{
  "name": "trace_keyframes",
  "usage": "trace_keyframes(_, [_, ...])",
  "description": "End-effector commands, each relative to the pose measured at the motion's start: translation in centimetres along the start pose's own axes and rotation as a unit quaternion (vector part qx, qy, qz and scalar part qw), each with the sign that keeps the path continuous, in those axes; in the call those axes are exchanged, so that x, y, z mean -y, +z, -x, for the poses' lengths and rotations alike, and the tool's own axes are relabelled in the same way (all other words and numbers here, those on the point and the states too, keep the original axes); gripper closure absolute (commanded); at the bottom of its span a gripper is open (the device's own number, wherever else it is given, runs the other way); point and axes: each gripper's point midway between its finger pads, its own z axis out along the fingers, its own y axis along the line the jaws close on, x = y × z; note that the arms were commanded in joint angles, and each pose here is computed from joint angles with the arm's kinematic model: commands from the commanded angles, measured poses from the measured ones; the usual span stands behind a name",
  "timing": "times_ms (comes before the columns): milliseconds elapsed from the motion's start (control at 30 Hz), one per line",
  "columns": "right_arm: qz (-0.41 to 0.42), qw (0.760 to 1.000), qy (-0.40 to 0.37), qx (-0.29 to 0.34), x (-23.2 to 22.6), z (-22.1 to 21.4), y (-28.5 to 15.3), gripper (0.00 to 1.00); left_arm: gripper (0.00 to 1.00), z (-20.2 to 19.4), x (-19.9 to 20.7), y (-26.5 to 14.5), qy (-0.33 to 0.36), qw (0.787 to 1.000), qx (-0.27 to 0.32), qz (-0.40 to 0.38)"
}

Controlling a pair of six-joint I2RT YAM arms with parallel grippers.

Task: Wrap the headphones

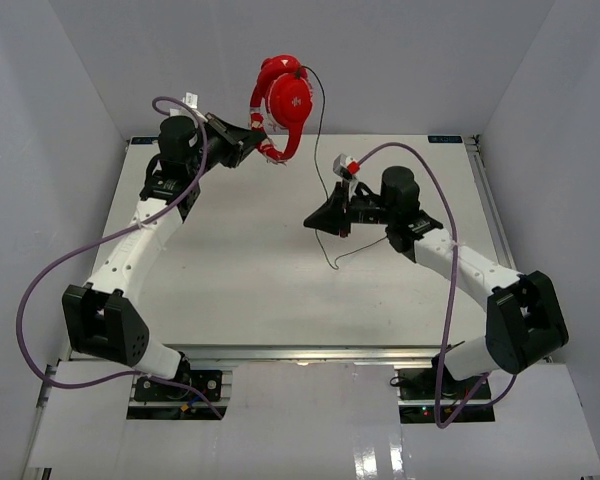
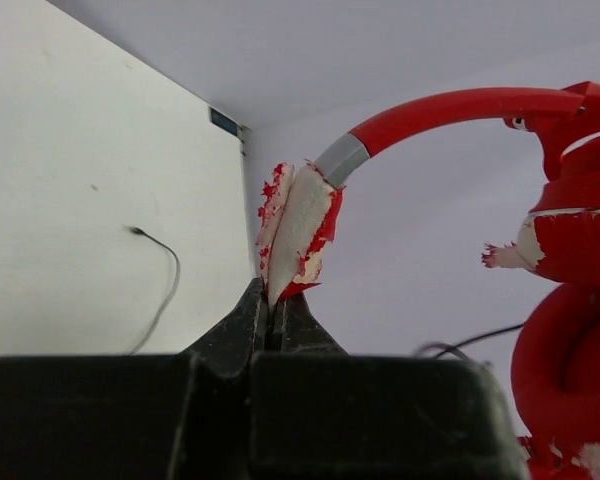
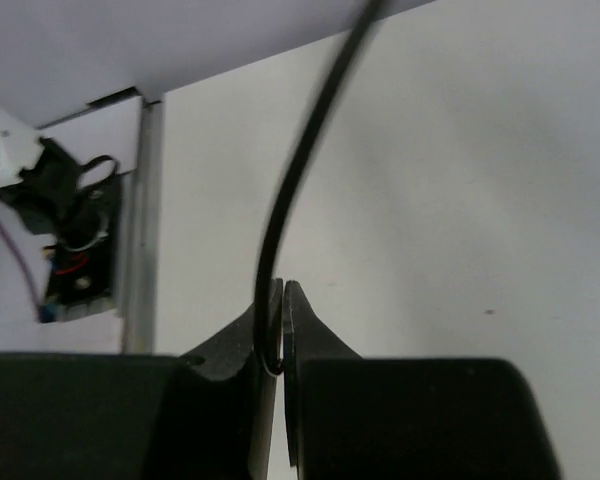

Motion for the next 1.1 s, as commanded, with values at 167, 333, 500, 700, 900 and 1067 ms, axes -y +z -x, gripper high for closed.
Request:
trace_keyframes(167, [-0.329, 0.835, -0.197, -0.395, 10.2, -2.5, -11.6, 0.92, 1.0, 2.9, -3.1, 6.2, 0.241, 0.957, 0.036, 0.154])
trace_keyframes(333, [-0.401, 0.672, -0.363, -0.507, 11.0, -0.6, -18.4, 0.92, 1.0, -0.1, -9.0, 7.9, 0.331, 0.917, -0.031, 0.221])
trace_keyframes(500, [-0.372, 0.647, -0.419, -0.517, 10.6, 2.3, -18.4, 0.92, 1.0, -6.9, -10.6, 9.9, 0.379, 0.896, -0.162, 0.165])
trace_keyframes(700, [-0.265, 0.75, -0.432, -0.425, 7.8, 5.7, -12.7, 0.92, 1.0, -14.5, -11.0, 10.4, 0.375, 0.879, -0.288, 0.064])
trace_keyframes(900, [-0.251, 0.773, -0.429, -0.394, 8.5, 6.2, -11.0, 0.92, 1.0, -18.2, -8.8, 9.2, 0.387, 0.859, -0.334, -0.022])
trace_keyframes(1067, [-0.266, 0.797, -0.398, -0.368, 10.4, 4.9, -12.5, 0.92, 1.0, -19.0, -6.6, 7.4, 0.383, 0.86, -0.329, -0.075])
